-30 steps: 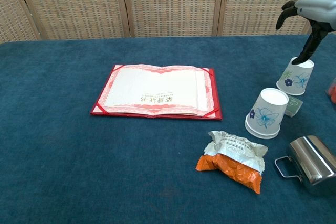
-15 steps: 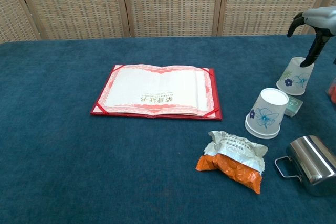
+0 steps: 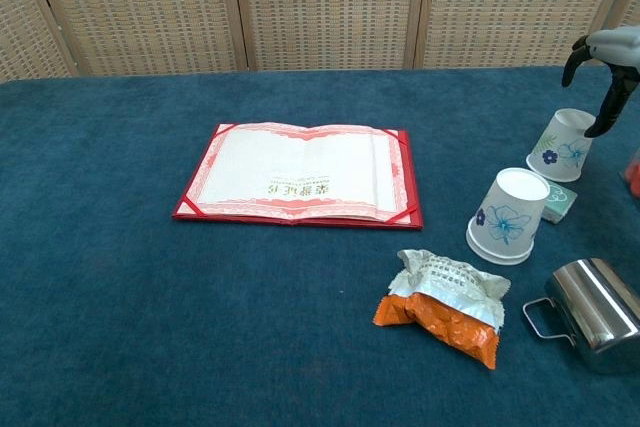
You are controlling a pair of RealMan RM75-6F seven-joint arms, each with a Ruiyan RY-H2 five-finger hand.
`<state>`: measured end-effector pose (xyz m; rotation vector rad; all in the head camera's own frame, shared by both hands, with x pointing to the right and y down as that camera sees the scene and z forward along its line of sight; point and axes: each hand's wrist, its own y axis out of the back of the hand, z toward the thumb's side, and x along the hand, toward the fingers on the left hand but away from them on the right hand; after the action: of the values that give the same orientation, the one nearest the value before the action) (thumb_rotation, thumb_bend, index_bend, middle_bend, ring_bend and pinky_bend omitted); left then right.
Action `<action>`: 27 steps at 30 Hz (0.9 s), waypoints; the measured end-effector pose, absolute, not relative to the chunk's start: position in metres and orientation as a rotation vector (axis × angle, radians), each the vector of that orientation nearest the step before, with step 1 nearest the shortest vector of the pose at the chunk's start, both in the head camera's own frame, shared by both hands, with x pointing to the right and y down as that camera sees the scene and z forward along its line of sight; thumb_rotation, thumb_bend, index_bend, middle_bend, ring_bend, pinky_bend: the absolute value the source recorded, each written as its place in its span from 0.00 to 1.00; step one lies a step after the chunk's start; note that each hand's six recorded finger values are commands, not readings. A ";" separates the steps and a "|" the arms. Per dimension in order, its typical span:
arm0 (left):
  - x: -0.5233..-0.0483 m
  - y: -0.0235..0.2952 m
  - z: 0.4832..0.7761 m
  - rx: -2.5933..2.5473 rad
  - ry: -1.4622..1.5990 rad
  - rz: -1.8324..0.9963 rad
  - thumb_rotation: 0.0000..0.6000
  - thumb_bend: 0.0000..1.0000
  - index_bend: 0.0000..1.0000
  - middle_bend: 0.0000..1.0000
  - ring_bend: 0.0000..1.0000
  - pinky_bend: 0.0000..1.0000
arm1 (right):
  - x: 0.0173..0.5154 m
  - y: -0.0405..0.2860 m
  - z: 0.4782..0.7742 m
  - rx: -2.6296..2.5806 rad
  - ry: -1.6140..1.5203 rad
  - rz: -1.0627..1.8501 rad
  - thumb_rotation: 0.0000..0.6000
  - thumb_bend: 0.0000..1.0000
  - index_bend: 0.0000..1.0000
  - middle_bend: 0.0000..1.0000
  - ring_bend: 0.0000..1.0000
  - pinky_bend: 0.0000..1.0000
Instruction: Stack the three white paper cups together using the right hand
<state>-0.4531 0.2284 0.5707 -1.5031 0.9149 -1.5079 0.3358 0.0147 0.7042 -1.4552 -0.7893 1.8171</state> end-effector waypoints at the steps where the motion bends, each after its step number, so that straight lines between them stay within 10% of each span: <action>1: -0.453 0.229 0.571 -1.503 0.914 -1.508 1.00 0.26 0.00 0.00 0.00 0.00 | 0.337 0.015 0.706 -1.453 -0.784 1.821 1.00 0.11 0.31 0.01 0.00 0.00; 27: -0.447 0.230 0.576 -1.531 0.888 -1.505 1.00 0.26 0.00 0.00 0.00 0.00 | 0.336 0.023 0.729 -1.474 -0.758 1.831 1.00 0.11 0.47 0.07 0.00 0.00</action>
<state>-0.4472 0.2304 0.5764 -1.5307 0.8881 -1.5048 0.3361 0.0226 0.7289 -1.4738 -0.7577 1.8311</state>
